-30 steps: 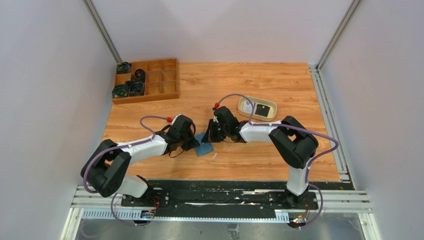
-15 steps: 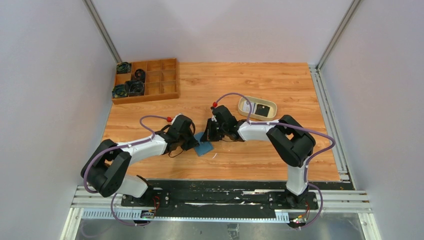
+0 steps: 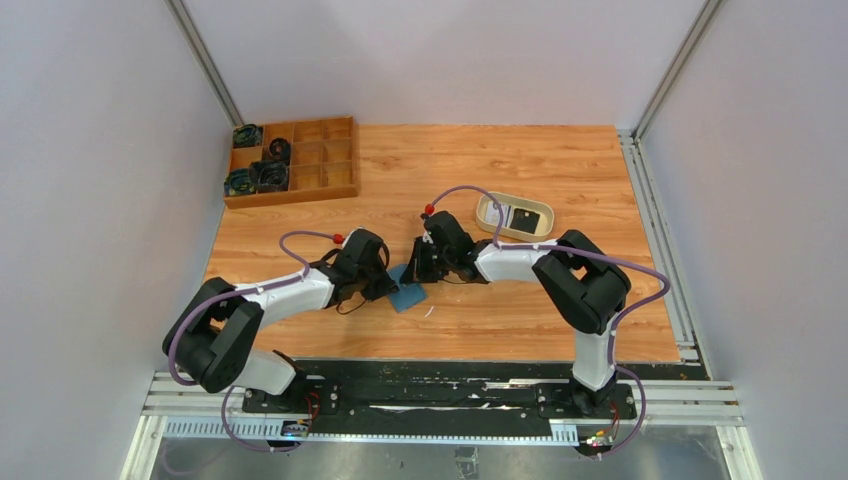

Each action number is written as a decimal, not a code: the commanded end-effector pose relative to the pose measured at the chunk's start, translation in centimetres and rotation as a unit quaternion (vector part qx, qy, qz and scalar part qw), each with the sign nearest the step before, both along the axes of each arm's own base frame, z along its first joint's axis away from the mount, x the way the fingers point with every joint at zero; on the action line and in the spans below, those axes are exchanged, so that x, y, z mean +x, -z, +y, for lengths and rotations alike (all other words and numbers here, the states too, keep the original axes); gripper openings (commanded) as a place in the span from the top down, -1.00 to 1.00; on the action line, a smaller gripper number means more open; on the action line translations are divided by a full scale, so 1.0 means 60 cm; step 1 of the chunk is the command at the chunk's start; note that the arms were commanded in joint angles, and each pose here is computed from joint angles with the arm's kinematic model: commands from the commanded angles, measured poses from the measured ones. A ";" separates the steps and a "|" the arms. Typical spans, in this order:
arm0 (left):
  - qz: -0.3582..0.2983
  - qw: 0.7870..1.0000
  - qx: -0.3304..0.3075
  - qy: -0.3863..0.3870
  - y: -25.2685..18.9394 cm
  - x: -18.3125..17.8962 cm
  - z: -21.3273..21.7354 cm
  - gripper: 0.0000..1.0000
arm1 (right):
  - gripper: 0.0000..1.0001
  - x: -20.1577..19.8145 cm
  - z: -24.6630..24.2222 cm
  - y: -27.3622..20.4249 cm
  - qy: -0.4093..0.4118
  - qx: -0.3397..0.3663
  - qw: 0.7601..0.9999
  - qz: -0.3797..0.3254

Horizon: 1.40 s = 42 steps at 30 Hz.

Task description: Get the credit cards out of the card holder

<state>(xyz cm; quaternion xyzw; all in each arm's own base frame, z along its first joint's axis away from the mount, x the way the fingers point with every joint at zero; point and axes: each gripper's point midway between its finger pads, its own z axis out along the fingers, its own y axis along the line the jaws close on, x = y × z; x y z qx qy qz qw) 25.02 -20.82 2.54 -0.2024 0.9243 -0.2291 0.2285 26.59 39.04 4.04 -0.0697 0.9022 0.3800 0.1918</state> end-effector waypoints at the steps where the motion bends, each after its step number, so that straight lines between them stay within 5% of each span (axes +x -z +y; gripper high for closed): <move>1: 0.025 0.999 0.025 0.005 0.032 -0.016 0.016 1.00 | 1.00 -0.017 0.001 0.024 -0.010 -0.022 1.000 0.004; 23: 0.026 0.999 0.027 0.006 0.032 -0.016 0.017 1.00 | 1.00 -0.022 0.007 0.007 -0.014 -0.007 1.000 -0.006; 42: 0.028 1.000 -0.001 0.010 0.015 -0.011 0.010 1.00 | 1.00 -0.064 -0.044 0.145 -0.023 -0.104 0.994 0.000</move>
